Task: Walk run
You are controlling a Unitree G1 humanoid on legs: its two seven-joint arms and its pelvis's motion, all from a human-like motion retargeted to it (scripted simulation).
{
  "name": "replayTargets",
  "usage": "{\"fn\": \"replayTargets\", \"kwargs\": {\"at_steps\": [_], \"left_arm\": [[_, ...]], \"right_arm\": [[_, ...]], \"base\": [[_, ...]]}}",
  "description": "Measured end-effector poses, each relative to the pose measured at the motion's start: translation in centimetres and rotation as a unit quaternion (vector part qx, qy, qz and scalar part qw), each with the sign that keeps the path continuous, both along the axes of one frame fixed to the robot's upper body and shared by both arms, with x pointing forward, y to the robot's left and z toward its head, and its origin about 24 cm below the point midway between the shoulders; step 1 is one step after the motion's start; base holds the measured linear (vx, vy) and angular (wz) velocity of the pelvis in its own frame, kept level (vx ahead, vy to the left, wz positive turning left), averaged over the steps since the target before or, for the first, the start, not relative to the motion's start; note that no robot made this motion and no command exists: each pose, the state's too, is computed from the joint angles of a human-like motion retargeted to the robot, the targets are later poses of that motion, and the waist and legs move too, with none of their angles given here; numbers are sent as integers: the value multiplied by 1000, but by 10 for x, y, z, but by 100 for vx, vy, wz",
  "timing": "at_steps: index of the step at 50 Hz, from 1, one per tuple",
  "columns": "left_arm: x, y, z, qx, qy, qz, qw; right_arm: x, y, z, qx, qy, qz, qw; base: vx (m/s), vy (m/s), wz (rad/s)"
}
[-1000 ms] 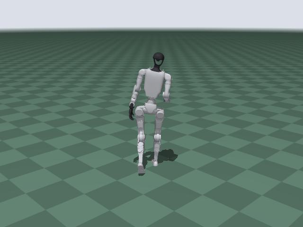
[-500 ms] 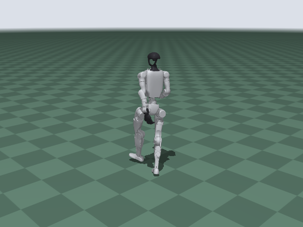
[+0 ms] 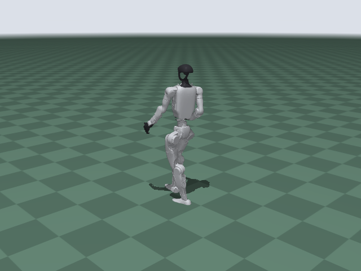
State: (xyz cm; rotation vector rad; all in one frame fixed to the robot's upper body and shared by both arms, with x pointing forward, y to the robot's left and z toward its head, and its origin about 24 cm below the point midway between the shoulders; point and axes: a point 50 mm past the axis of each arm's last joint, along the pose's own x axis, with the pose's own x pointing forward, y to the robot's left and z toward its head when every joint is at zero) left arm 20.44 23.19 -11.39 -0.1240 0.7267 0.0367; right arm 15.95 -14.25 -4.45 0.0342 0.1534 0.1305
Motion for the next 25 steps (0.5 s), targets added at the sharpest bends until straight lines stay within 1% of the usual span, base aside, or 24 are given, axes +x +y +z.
{"fn": "replayTargets", "kwargs": {"at_steps": [4,8,12,16,21,25], "left_arm": [[15,10,15,16,-46,-11,999],[-10,11,-1,25,-4,-11,1000],[-82,-3,-37,8,135,-25,991],[-182,-27,-62,-1,320,-56,946],[-287,-54,-56,-22,474,-93,875],[-346,-87,-41,-74,540,-74,835]], "right_arm": [[0,-1,1,-8,-3,-2,1000],[-4,-1,-1,-5,6,0,1000],[-11,-1,-9,5,29,-11,1000],[-8,0,-10,9,33,-18,999],[12,-2,3,11,-6,-19,1000],[27,-7,16,8,-43,-21,999]], "base": [[83,-31,19],[90,-39,43],[106,-51,57],[94,-39,-17],[78,-29,-37],[80,-20,-76]]}}
